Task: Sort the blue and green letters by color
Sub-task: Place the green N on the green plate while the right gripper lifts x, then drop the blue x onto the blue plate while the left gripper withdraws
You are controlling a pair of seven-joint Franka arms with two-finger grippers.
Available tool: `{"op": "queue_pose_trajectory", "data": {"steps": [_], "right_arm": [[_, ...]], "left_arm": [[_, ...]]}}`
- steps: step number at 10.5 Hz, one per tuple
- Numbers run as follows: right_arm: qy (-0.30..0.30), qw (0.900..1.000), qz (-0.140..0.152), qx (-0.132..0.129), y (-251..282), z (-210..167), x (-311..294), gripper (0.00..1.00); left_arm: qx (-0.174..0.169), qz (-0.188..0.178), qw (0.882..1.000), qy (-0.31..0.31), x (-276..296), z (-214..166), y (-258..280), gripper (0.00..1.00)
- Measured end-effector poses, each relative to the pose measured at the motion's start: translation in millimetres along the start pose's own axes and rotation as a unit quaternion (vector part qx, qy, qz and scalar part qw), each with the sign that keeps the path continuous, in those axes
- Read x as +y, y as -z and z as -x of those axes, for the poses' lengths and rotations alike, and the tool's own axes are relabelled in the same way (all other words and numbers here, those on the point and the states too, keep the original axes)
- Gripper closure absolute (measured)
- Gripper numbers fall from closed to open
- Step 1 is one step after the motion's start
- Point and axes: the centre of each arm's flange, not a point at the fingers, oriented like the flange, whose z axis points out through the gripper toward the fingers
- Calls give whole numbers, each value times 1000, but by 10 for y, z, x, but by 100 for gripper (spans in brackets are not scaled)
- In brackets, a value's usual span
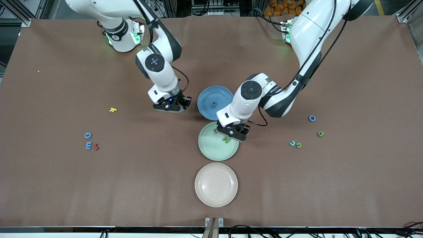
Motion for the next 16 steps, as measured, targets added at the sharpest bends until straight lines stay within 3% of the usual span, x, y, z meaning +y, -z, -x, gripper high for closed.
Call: {"op": "queue_pose_trajectory", "data": {"steps": [1, 4, 7, 10, 12, 16], "right_arm": [[-1, 1000, -4, 0, 15, 141, -179, 65], [0, 1000, -17, -1, -19, 494, -692, 65], [-19, 999, -36, -3, -58, 612, -1091, 61], [-42, 998, -36, -8, -95, 643, -1173, 24], [-42, 999, -7, -22, -117, 587, -1088, 0], [-24, 999, 17, -29, 67, -151, -501, 0]], "left_arm": [[-10, -10, 1000, 10, -183, -44, 44, 1], [-29, -35, 999, -24, -1032, -191, 270, 0], [-43, -42, 991, -117, -2021, -176, 364, 0], [-65, -34, 972, -225, -2613, -15, 294, 0], [-74, -27, 954, -289, -2800, 66, 255, 0], [-104, -36, 921, -373, -2850, 240, 97, 2]]}}
